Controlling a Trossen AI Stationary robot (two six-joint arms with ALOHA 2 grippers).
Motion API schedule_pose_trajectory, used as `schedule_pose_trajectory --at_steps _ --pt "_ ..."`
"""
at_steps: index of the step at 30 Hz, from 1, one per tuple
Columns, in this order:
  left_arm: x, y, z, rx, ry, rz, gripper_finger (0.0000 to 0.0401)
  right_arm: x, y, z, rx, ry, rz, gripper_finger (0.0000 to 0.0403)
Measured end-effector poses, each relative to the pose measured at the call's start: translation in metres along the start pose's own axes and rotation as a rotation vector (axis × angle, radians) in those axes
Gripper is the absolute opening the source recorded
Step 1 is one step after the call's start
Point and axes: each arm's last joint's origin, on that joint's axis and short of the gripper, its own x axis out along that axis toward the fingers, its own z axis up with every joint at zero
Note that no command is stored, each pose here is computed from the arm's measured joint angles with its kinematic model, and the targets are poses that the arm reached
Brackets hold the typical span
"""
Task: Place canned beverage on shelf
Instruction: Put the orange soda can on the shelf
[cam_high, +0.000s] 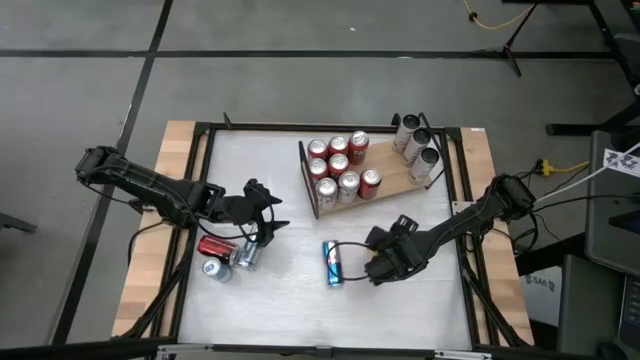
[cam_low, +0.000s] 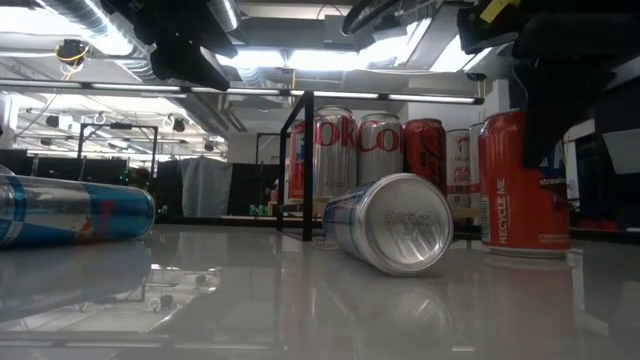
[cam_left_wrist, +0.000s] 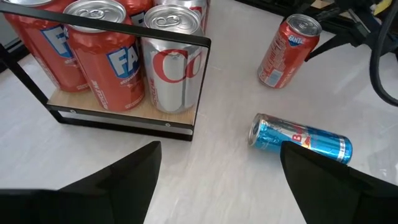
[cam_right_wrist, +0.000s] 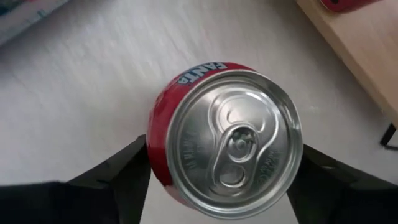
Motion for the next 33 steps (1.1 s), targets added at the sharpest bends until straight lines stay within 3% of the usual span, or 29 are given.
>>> schedule_pose_trajectory --at_steps 6,16,33 --pt "0.0 0.0 0.0 0.0 0.0 0.0 0.0319 0.0 0.0001 0.0001 0.136 -0.002 0.0 0.0299" --pt "0.0 0.0 0.0 0.0 0.0 0.0 0.0319 0.0007 -0.0007 0.0011 0.477 -0.051 -0.018 0.0299" --pt "0.0 -0.0001 0.0 0.0 0.0 0.0 0.0319 0.0008 0.0004 0.0012 0.479 -0.034 -0.002 0.0339"
